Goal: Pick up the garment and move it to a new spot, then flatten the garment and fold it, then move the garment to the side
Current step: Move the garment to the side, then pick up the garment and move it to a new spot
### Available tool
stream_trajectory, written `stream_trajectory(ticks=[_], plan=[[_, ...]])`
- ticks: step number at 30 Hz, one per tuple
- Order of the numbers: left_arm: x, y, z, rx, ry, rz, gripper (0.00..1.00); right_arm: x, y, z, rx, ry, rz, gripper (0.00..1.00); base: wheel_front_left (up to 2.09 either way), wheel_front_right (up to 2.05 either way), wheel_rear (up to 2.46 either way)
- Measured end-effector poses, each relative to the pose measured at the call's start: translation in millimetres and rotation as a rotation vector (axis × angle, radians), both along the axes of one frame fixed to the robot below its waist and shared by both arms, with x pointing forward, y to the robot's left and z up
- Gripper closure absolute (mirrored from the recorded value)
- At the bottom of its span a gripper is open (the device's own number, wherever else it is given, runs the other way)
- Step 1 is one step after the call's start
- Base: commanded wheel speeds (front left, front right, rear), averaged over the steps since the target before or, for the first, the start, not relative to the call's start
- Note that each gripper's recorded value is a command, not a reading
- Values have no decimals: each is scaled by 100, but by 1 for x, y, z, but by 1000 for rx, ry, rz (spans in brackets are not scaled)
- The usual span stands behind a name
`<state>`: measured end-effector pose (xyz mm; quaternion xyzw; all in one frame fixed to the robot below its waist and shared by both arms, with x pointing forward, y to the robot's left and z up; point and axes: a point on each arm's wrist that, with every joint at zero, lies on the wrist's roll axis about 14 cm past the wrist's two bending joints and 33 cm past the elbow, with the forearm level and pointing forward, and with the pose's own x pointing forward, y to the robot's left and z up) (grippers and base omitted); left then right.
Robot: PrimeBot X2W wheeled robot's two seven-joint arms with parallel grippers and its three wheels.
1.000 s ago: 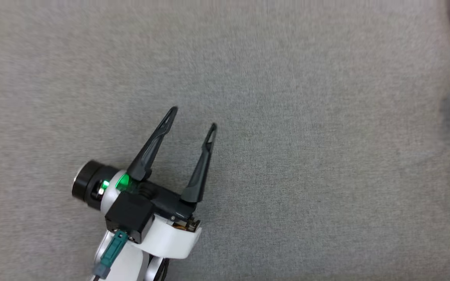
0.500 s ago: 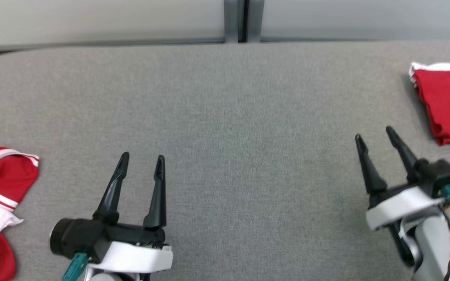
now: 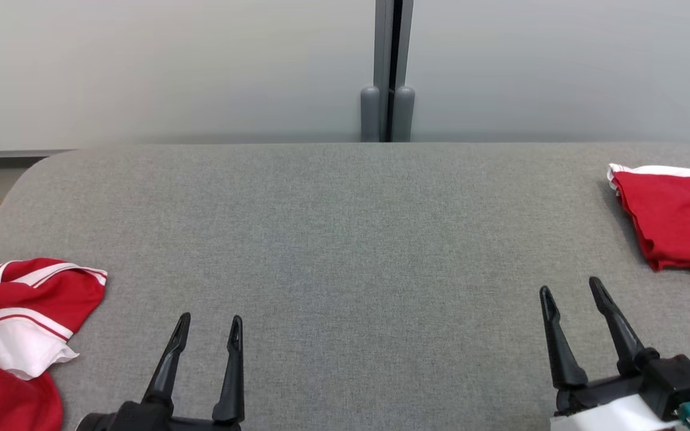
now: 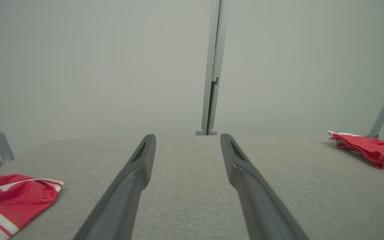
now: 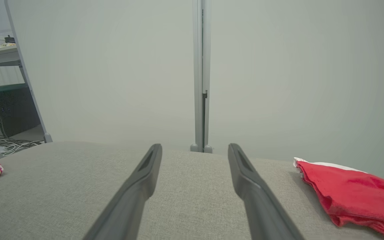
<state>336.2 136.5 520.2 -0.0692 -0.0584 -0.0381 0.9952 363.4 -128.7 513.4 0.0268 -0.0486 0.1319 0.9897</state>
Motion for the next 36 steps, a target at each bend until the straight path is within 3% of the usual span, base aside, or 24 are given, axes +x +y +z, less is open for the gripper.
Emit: stream_trajectory(ticks=[25, 36], plan=[[-21, 5, -25, 15, 78, 26, 0, -28, -14, -1, 37, 5, -63, 0, 0, 0, 0], [-23, 9, -26, 15, 78, 39, 0, -30, -6, -12, 46, 41, -29, 0, 0, 0, 0]])
